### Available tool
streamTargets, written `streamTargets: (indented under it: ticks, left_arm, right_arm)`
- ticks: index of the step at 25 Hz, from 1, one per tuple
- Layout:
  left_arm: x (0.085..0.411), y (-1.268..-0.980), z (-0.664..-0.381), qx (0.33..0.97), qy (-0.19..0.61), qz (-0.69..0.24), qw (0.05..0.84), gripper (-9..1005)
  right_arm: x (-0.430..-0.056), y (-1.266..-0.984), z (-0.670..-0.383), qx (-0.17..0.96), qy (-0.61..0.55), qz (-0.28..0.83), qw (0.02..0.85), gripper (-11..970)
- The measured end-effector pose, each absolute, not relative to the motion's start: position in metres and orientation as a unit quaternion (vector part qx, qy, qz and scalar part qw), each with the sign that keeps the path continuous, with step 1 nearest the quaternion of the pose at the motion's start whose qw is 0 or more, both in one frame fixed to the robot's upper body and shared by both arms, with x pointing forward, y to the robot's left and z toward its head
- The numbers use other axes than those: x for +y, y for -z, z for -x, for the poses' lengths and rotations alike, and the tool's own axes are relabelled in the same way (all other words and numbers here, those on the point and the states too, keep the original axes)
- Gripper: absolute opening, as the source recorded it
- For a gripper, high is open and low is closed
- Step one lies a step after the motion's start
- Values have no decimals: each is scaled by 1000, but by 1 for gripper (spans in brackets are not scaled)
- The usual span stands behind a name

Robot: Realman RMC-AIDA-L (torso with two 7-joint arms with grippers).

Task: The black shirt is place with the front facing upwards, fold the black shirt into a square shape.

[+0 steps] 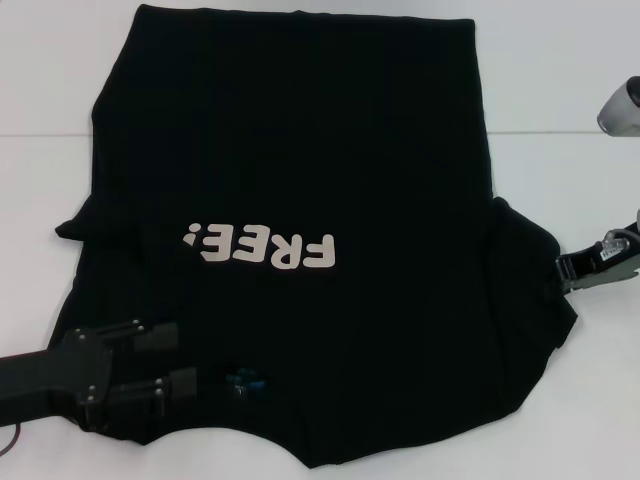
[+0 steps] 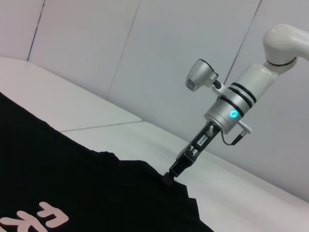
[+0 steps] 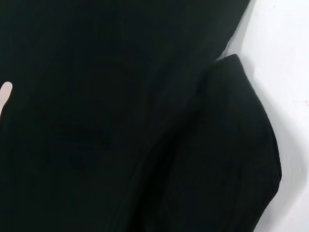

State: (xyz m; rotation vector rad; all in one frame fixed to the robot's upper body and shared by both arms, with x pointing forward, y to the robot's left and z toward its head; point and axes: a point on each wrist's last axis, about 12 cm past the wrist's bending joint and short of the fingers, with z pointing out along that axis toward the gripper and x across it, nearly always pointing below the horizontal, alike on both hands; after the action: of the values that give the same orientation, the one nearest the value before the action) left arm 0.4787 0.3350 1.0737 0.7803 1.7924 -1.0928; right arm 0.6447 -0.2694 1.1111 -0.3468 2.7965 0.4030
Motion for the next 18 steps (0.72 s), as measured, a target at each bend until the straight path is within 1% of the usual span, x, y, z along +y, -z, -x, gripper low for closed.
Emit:
streamTargets:
  ticks: [4, 11, 18]
  left_arm:
    - [335, -1074, -479, 721, 439, -313, 436, 734]
    - [335, -1074, -479, 721, 439, -313, 436, 733]
    - [335, -1074, -479, 721, 439, -313, 436, 734]
  right_arm:
    - [-269, -1110, -644, 972, -139, 124, 146, 51]
    - [-270, -1113, -645, 971, -140, 124, 152, 35]
    - [-283, -1126, -645, 962, -177, 102, 183, 13]
